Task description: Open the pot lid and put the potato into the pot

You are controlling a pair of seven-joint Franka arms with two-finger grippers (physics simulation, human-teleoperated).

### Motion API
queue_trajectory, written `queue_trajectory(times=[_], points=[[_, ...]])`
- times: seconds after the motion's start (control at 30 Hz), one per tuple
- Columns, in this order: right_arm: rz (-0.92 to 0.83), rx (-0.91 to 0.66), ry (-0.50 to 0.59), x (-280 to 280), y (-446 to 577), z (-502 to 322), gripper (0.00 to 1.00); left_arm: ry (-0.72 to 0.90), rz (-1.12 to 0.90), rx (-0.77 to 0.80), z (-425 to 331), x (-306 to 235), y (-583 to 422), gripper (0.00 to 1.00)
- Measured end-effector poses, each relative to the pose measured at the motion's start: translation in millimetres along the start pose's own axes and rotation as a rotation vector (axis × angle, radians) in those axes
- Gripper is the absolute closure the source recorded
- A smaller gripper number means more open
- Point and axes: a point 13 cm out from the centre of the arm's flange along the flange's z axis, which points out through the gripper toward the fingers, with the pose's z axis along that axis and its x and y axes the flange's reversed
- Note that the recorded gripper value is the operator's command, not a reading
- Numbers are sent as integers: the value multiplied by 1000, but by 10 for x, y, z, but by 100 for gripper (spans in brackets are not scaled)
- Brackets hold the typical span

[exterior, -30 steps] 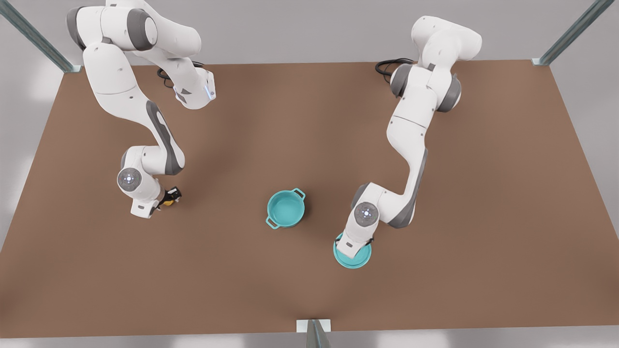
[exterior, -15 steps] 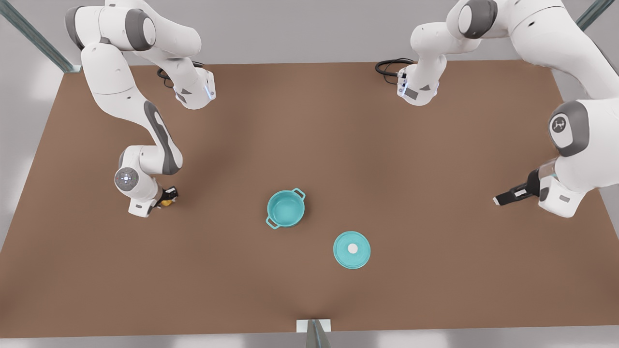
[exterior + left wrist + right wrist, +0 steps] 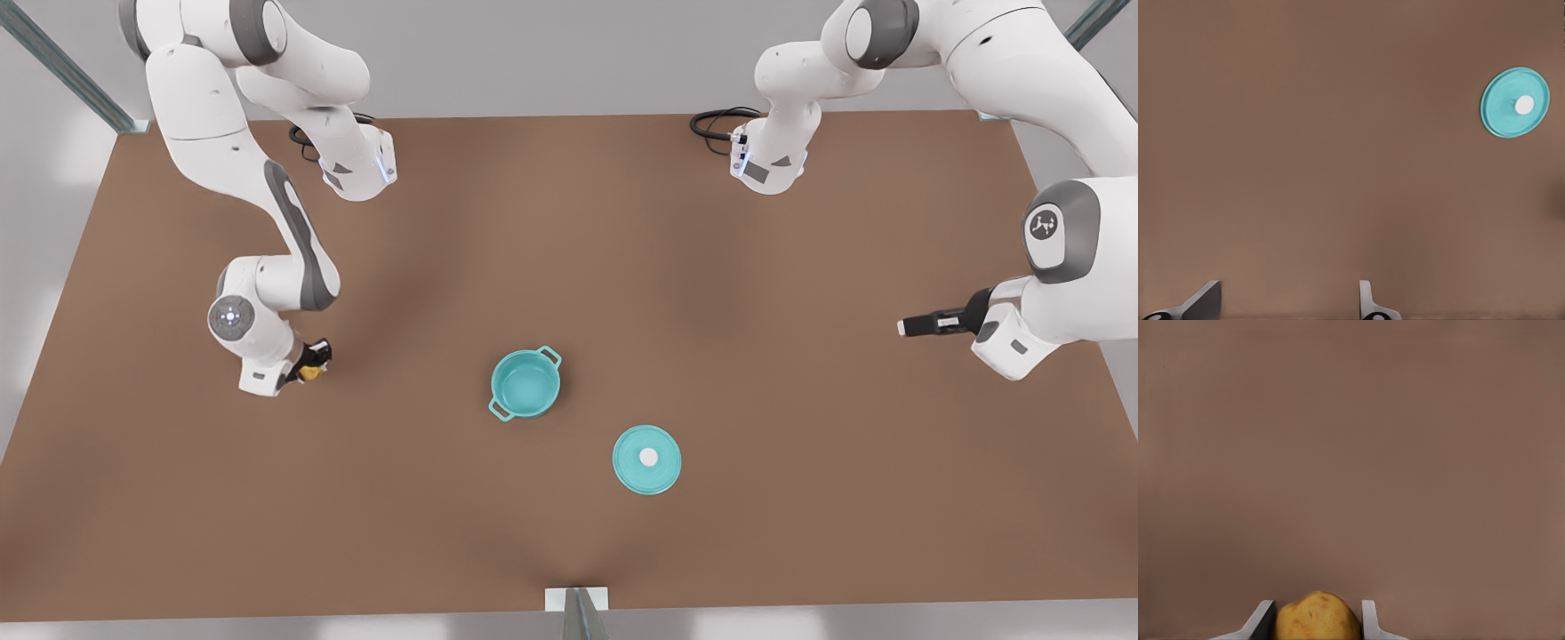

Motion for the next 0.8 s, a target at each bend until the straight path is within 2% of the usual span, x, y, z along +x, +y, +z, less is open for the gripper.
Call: queue_trajectory(times=[0.5,0.63,0.8], points=[[-272,-3,-165,-1659,1346,-1177,47,10,101,1,15,21,-16,0],[-326,-60,-219,-2188,2037,-1234,47,14,116,0,29,25,-15,0],[-339,-135,-230,-2377,2659,-1134,47,19,143,-6,48,36,-98,0]])
